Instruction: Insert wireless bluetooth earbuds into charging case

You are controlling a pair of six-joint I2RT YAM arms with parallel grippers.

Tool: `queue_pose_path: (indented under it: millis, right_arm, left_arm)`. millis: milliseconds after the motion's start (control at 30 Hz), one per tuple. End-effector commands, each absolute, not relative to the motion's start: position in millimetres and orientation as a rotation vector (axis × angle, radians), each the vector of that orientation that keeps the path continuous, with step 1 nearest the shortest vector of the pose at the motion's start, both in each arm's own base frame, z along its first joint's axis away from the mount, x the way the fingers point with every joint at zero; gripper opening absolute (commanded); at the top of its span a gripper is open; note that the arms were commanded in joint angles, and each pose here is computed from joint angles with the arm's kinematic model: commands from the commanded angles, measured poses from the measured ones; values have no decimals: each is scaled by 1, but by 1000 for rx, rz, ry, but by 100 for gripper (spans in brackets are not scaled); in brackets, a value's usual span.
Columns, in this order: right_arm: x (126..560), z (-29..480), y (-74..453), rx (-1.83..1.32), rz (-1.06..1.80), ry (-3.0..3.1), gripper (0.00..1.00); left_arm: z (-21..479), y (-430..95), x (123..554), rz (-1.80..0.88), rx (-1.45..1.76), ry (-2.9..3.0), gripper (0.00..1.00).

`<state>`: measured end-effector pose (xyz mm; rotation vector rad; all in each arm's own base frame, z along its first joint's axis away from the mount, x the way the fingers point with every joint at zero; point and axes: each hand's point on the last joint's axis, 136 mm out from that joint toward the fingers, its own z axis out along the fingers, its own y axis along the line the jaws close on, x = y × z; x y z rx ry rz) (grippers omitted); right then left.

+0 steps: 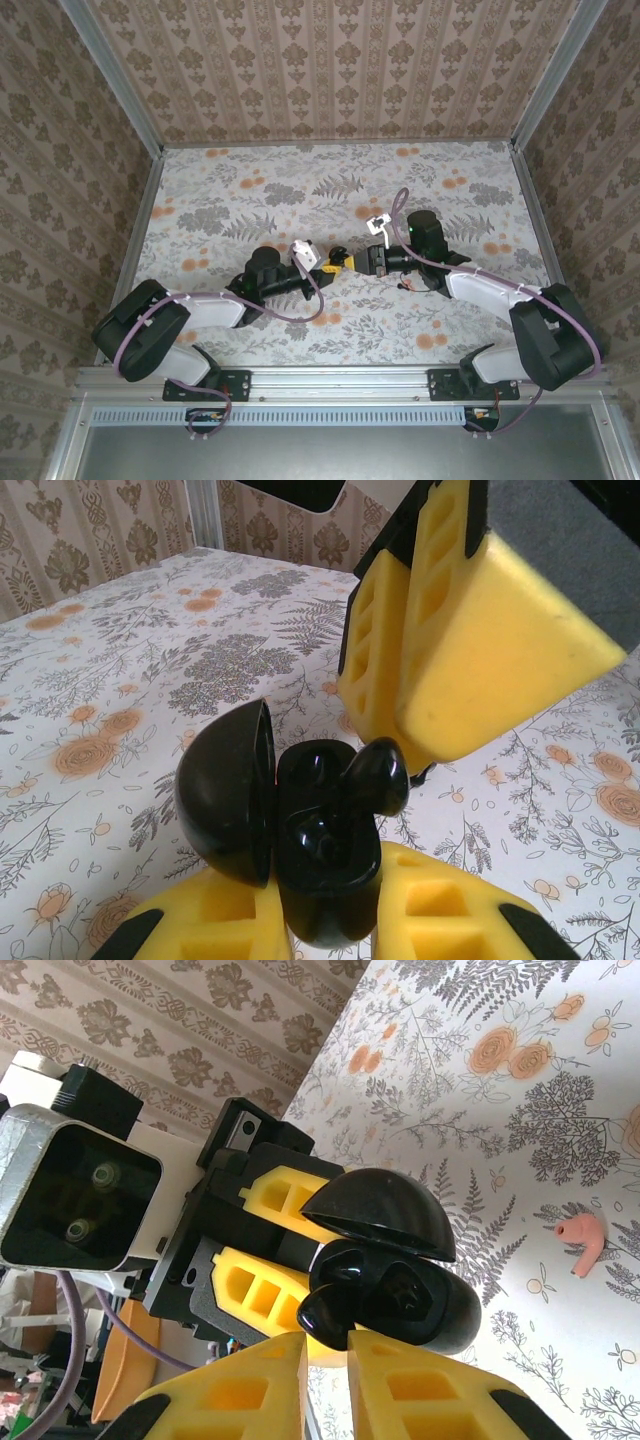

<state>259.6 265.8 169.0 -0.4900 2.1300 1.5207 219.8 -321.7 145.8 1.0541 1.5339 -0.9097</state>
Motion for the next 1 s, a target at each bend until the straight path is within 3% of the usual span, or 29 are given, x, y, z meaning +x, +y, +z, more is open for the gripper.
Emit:
queue_pose_path:
  millis: [0,633,967]
  right_arm:
    - [261,184,276,-539,1560,2074,20]
    - [266,186,292,-565,1583,2066,19]
    - [255,190,270,-579,1482,2119,24]
  left_arm:
    - [161,-326,221,-922,1058,1478,14]
    - [157,-323,220,-910,1065,1493,14]
    - [146,-318,217,-883,1090,1518,14]
